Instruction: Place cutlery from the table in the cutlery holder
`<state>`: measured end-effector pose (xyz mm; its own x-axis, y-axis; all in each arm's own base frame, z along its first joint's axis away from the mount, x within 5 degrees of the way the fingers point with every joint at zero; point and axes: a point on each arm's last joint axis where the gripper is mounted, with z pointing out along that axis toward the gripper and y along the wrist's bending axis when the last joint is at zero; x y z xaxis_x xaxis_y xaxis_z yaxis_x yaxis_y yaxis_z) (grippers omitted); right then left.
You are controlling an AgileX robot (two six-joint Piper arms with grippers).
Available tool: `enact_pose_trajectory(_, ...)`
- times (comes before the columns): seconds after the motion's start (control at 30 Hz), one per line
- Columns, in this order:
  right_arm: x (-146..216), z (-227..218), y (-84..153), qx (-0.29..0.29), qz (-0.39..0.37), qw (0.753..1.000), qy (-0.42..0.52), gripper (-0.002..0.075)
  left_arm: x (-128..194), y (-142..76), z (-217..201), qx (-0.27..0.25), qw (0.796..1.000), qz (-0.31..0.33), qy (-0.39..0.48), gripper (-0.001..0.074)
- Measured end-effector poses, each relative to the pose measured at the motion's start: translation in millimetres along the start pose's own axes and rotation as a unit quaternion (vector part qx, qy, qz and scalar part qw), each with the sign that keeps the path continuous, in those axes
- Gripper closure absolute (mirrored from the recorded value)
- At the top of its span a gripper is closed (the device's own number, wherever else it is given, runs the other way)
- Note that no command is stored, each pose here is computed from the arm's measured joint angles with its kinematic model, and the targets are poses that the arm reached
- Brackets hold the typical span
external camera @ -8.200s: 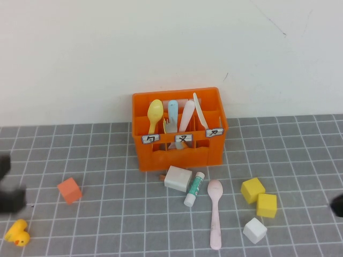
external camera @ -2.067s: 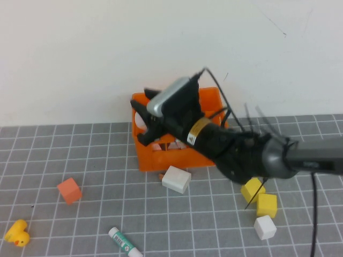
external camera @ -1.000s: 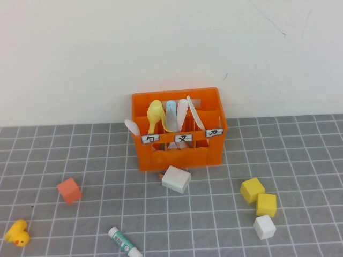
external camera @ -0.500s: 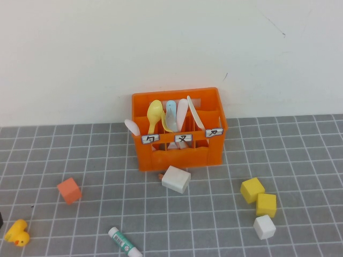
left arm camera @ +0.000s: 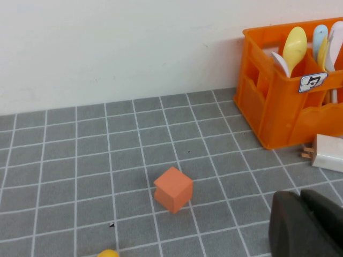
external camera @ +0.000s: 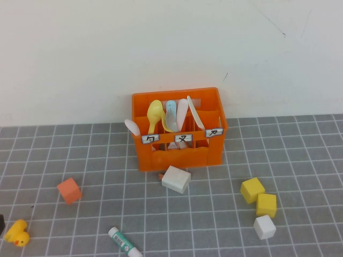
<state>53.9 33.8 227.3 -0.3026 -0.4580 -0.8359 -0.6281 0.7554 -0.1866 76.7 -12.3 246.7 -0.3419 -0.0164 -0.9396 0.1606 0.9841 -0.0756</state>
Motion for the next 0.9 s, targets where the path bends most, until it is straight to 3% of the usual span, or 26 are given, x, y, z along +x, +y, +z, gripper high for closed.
enact_pose_trajectory(0.5,0,0,0,-0.001,0.001,1.000,0.000,0.0726,7,6,-9,-0.020,1.000,-0.008,0.004,0.0736)
enact_pose_trajectory(0.67,0,0,0,-0.001,0.001,1.000,0.000,0.0726,15,6,-20,-0.020,0.997,0.040,-0.056,0.0736)
enact_pose_trajectory(0.9,0,0,0,-0.001,0.001,1.000,0.000,0.0726,53,11,-6,-0.071,0.990,0.010,-0.124,0.0736)
